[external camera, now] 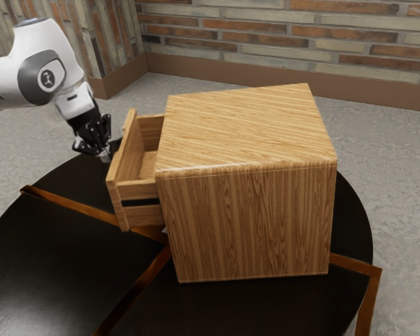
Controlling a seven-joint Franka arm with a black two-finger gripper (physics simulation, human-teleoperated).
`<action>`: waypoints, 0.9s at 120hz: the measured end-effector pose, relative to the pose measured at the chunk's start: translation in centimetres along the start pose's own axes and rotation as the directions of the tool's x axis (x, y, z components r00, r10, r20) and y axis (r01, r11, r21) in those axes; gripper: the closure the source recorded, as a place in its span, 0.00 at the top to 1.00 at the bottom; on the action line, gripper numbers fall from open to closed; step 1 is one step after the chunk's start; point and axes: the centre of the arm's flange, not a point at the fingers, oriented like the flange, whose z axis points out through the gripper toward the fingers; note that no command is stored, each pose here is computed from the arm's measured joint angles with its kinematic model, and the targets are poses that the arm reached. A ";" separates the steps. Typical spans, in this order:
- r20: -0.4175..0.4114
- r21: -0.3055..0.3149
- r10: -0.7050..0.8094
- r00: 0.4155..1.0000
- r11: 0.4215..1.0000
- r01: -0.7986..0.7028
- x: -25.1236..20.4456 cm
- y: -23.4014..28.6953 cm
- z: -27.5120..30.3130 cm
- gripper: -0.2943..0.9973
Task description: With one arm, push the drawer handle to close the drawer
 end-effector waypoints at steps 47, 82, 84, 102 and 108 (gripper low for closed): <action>-0.035 0.036 0.023 0.999 0.999 -0.021 5.3 -2.1 1.1 0.16; -0.050 0.043 0.021 0.999 0.999 -0.019 8.0 -3.1 1.9 0.17; -0.051 0.044 0.020 0.998 0.999 -0.018 8.1 -3.1 1.9 0.17; -0.056 0.048 0.012 0.998 0.999 -0.010 8.7 -3.0 1.9 0.17; -0.057 0.045 0.007 0.998 0.999 -0.005 8.6 -2.5 1.8 0.17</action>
